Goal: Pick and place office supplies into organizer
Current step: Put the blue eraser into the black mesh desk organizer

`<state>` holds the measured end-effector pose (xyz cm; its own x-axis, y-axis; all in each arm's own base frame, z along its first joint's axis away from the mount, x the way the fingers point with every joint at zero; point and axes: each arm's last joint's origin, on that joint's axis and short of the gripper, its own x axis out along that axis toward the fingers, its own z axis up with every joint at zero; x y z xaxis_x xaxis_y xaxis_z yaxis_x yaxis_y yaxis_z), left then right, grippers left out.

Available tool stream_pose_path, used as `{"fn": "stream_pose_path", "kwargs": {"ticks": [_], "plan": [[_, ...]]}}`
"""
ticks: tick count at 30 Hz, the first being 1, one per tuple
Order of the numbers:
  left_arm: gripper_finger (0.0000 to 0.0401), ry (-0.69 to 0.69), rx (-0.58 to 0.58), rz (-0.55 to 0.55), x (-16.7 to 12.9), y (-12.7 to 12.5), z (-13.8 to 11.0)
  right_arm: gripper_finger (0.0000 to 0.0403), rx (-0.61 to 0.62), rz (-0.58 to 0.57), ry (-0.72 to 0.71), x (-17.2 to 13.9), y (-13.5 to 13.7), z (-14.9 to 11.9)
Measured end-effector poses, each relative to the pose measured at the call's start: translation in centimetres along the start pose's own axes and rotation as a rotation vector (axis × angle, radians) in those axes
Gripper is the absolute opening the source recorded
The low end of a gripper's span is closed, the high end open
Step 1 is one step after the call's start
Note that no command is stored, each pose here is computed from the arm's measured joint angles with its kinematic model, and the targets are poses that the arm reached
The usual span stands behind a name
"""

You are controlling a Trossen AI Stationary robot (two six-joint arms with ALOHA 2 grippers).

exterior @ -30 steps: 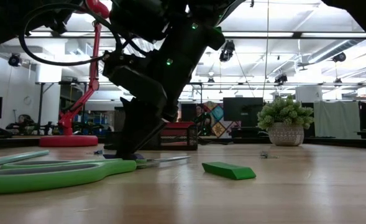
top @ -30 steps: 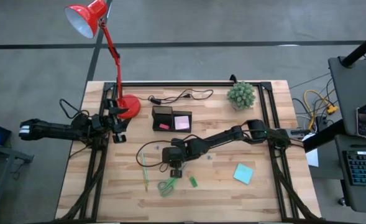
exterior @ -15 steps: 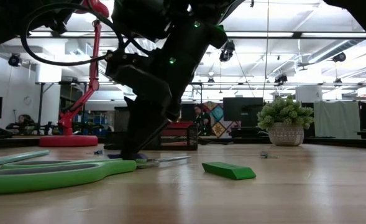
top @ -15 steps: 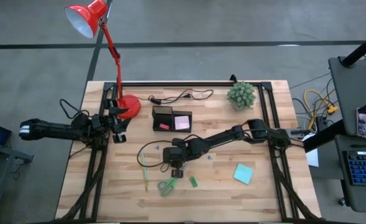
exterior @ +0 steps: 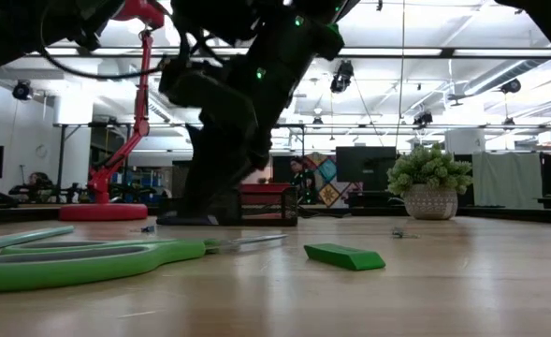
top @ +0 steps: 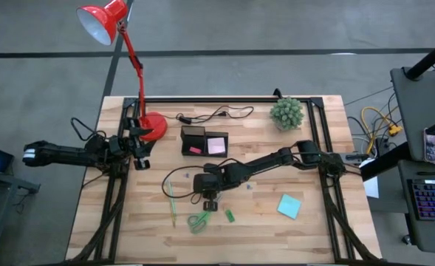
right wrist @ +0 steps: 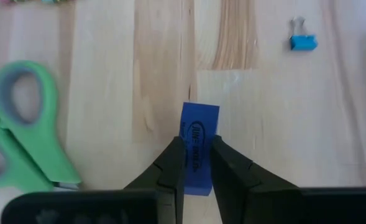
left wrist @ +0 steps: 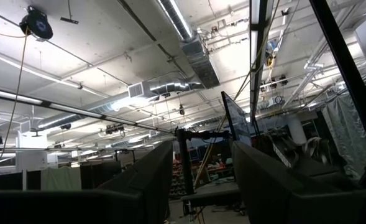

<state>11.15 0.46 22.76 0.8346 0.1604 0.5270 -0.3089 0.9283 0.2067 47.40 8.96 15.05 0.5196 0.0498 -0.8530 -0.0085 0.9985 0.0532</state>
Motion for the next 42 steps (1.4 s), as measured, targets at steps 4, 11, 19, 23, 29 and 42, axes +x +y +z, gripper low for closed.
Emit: {"fn": "stream_pose_path", "kwargs": {"ticks": [4, 11, 19, 23, 29, 42], "plan": [[0.0155, 0.000, 0.000, 0.000, 0.0, 0.0, 0.0, 0.0053, -0.002, 0.001, -0.013, -0.4, 0.0, 0.2], [0.0155, 0.000, 0.000, 0.000, 0.0, 0.0, 0.0, 0.0053, -0.045, -0.010, -0.025, -0.5, -0.8, 0.5], [0.0155, 0.000, 0.000, 0.000, 0.0, 0.0, 0.0, 0.0053, -0.069, -0.044, -0.057, -1.0, -3.7, 1.4], [0.0155, 0.000, 0.000, 0.000, 0.0, 0.0, 0.0, 0.0053, -0.100, -0.059, -0.098, -2.0, -5.2, 2.2], [0.0155, 0.000, 0.000, 0.001, 0.0, 0.0, 0.0, 0.0053, -0.136, -0.106, -0.174, -4.0, -8.4, 3.4], [0.0155, -0.001, 0.001, 0.001, 0.0, 0.0, 0.0, 0.0053, -0.131, -0.172, -0.191, -4.6, -14.3, 3.6]]}}
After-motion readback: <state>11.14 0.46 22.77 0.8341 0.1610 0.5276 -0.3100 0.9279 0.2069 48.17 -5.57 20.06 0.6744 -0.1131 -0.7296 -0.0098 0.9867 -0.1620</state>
